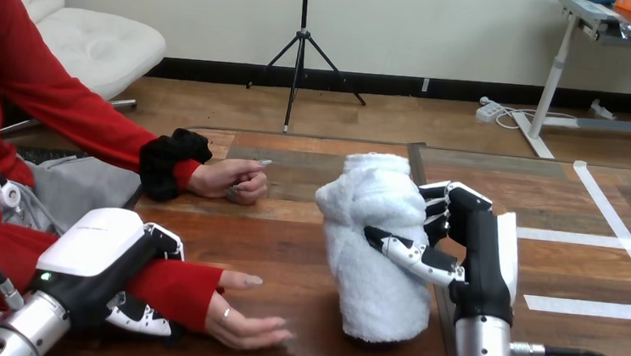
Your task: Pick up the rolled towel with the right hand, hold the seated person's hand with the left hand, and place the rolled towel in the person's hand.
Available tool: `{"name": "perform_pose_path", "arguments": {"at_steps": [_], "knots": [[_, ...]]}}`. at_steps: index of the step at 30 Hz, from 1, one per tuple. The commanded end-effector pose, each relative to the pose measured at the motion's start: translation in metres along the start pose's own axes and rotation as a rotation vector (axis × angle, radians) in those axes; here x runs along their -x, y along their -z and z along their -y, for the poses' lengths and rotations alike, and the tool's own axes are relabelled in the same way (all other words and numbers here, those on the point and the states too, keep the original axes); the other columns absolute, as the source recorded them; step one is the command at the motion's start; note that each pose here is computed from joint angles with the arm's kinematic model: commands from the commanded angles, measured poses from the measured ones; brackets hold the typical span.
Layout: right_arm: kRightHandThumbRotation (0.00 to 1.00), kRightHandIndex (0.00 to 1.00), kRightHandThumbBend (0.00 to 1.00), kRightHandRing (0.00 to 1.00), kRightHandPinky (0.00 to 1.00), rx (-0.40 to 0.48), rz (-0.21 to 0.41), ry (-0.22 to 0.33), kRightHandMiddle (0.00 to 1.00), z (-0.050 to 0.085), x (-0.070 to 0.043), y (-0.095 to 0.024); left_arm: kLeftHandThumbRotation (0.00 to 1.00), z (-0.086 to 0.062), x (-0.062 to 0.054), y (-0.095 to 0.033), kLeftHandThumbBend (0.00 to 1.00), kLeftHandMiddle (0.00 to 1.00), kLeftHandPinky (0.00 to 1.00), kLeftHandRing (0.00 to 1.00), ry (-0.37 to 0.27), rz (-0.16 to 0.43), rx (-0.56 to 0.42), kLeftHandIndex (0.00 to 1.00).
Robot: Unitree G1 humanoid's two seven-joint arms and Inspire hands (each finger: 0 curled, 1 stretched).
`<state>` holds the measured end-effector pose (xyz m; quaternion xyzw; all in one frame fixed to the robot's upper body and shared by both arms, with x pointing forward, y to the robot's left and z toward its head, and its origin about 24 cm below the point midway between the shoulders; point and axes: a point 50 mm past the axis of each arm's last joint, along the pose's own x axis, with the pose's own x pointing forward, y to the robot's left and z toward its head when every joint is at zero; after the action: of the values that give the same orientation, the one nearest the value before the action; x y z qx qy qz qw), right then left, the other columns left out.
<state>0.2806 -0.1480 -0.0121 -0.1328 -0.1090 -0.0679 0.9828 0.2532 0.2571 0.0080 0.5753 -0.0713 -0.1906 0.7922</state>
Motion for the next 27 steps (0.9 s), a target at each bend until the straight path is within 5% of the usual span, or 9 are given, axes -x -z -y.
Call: {"name": "perform_pose_path", "arguments": {"at_steps": [1, 27], "knots": [[0.00, 0.45, 0.79, 0.28, 0.24, -0.015, 0.142, -0.006, 0.39, -0.009, -0.041, -0.035, 0.13, -0.033, -0.023, -0.030, 0.79, 0.35, 0.28, 0.30, -0.154, 0.165, 0.004, 0.37], [0.00, 0.45, 0.79, 0.29, 0.24, -0.043, 0.139, -0.062, 0.42, -0.034, -0.033, -0.038, 0.15, -0.042, -0.028, -0.048, 0.79, 0.37, 0.31, 0.32, -0.191, 0.224, 0.010, 0.38]]}}
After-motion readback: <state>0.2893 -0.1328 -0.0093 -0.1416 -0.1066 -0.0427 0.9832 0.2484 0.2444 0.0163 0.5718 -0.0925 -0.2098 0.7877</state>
